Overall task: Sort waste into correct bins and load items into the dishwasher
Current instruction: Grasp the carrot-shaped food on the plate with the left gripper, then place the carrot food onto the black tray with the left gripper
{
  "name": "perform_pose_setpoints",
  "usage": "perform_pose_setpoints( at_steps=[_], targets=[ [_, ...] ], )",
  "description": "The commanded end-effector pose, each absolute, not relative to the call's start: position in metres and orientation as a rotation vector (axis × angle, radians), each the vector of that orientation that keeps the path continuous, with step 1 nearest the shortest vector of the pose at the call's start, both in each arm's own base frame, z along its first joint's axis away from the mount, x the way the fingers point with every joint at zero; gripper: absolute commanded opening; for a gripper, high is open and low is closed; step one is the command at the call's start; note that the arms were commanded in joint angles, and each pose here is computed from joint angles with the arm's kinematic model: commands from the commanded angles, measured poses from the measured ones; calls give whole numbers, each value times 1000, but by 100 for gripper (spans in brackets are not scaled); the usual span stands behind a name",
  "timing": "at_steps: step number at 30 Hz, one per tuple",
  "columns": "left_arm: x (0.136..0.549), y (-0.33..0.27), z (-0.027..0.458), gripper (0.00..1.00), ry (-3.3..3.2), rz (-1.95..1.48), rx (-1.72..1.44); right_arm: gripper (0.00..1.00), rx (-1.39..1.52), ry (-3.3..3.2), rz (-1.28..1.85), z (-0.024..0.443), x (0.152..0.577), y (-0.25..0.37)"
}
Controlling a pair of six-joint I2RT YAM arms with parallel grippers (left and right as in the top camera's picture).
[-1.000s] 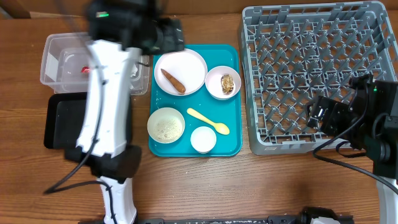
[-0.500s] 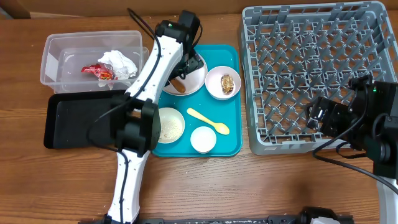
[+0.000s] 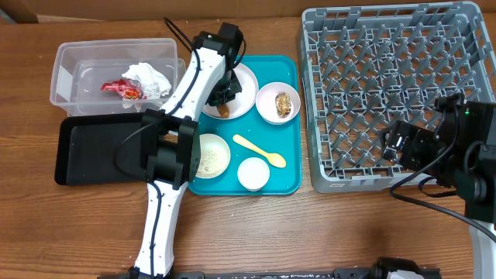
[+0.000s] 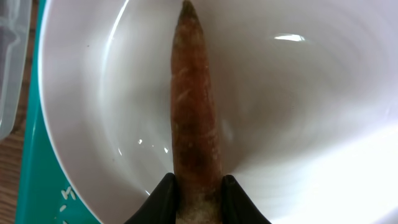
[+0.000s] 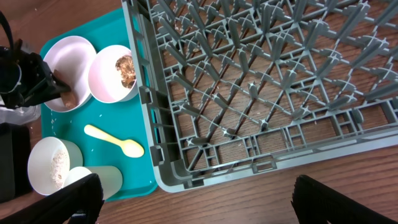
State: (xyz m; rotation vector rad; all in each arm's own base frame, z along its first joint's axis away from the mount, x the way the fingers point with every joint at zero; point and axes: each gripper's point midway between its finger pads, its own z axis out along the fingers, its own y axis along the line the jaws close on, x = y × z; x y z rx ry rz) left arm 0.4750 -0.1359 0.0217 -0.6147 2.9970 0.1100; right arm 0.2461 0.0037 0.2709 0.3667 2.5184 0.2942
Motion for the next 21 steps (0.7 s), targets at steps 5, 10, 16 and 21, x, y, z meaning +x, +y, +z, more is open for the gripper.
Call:
perform_pose_setpoints(
  at_steps=[5, 10, 16, 21],
  targets=[
    [476, -147, 30, 4, 3070, -2, -353, 100, 355, 2490, 299, 280, 249, 4],
    [501, -143, 109, 6, 2952, -151, -242, 100, 355, 2490, 299, 280, 249, 4],
    [500, -122, 229, 4, 2711, -232, -150, 100, 354, 2485, 299, 281, 250, 4],
    [469, -115, 326, 4, 2507, -313, -43, 100, 357, 2495, 300, 279, 248, 4]
  ],
)
